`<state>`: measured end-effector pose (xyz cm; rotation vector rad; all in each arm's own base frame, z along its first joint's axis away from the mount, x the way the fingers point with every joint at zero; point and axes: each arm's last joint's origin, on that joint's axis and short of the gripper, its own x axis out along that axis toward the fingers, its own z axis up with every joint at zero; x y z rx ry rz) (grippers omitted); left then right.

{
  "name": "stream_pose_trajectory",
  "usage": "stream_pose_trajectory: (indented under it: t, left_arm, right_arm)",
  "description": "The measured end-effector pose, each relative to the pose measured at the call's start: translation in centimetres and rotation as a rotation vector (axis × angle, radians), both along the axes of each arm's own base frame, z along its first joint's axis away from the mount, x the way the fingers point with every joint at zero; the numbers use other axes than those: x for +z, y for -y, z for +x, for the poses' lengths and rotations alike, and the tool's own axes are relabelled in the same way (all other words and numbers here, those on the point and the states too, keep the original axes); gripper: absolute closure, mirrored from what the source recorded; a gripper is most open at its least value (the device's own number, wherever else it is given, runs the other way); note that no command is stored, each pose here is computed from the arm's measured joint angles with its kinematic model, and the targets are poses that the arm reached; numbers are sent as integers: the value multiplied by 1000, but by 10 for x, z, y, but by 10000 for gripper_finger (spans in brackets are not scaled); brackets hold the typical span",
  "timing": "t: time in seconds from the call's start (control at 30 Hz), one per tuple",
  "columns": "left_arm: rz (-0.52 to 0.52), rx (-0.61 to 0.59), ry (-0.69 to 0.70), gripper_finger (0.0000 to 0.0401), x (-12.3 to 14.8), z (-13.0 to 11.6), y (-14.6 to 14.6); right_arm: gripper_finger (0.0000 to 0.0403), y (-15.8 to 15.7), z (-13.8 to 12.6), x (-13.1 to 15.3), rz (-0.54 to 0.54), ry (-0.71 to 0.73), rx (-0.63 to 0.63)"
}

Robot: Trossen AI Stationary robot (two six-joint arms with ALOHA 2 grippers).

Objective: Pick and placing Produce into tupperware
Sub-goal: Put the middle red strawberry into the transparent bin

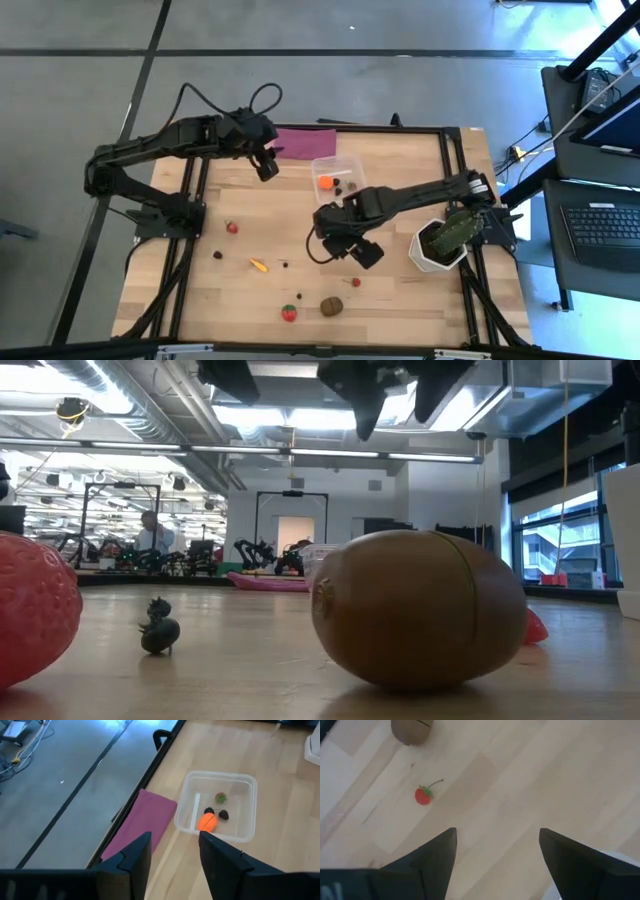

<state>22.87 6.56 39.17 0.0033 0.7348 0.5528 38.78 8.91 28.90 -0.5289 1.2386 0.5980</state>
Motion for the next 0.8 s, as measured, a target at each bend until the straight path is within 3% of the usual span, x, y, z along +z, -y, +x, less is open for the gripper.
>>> stream_pose_trajectory:
  t: [0.27,0.47,0.6,0.8]
  left_arm:
    - [-15,-17,4,242,0,0,1]
    - [-21,-23,2,235,0,0,1]
    - [-22,-23,-2,236,-1,0,1]
    - [-18,-26,-10,245,-1,-1,1]
  right_arm:
    - [120,0,-3,-21,-8,-55,-17]
    - [120,-3,-12,-17,-24,-108,1]
    - [120,-4,-25,-17,-55,-218,38]
    - [120,-10,-24,-16,-53,-192,78]
